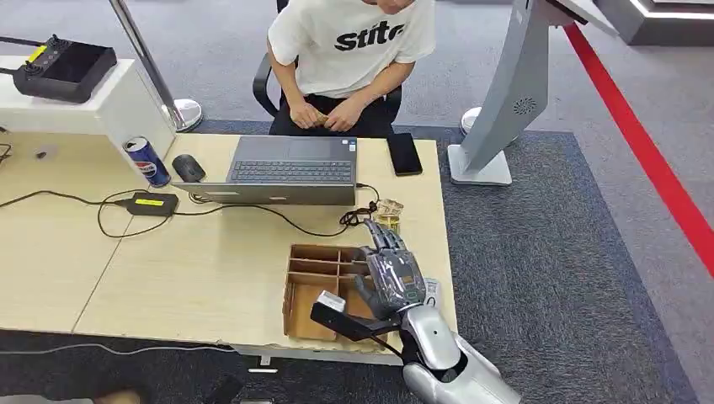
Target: Pass the card to the sensor for recognition and then transmit it.
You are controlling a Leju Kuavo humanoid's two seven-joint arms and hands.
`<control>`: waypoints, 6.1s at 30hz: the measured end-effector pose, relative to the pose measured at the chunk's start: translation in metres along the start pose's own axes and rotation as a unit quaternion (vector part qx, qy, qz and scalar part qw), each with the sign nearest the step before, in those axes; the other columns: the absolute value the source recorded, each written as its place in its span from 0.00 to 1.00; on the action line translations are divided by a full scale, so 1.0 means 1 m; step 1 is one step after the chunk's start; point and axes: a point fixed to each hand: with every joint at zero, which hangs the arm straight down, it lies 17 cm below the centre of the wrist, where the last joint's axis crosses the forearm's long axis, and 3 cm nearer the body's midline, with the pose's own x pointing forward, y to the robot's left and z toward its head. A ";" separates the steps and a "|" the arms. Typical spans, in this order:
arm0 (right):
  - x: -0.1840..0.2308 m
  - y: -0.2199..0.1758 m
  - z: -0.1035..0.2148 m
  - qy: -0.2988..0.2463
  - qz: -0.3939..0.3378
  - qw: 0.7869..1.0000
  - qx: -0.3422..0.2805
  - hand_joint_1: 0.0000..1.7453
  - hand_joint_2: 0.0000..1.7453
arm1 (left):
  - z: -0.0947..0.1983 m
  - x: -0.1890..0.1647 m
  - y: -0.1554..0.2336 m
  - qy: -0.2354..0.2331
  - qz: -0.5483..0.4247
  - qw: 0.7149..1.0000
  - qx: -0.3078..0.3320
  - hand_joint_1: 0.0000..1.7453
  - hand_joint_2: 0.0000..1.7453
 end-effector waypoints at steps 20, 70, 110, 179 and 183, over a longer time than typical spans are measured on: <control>0.001 0.000 0.000 -0.001 0.000 1.000 0.000 0.47 1.00 | 0.000 0.000 0.000 -0.001 -0.001 1.000 0.000 0.00 1.00; -0.006 0.012 -0.002 0.011 -0.006 1.000 0.017 0.52 1.00 | 0.000 0.002 -0.001 -0.006 -0.008 1.000 -0.002 0.00 1.00; -0.036 0.005 -0.001 0.031 0.020 0.999 0.016 0.52 1.00 | 0.000 0.003 0.000 -0.009 -0.010 1.000 -0.002 0.00 1.00; -0.091 -0.160 0.043 0.055 -0.094 0.958 -0.265 1.00 1.00 | 0.038 -0.104 -0.044 0.147 0.276 0.913 -0.262 0.00 1.00; -0.092 -0.173 0.047 0.055 -0.095 0.954 -0.279 1.00 1.00 | 0.038 -0.103 -0.044 0.146 0.278 0.912 -0.262 0.00 1.00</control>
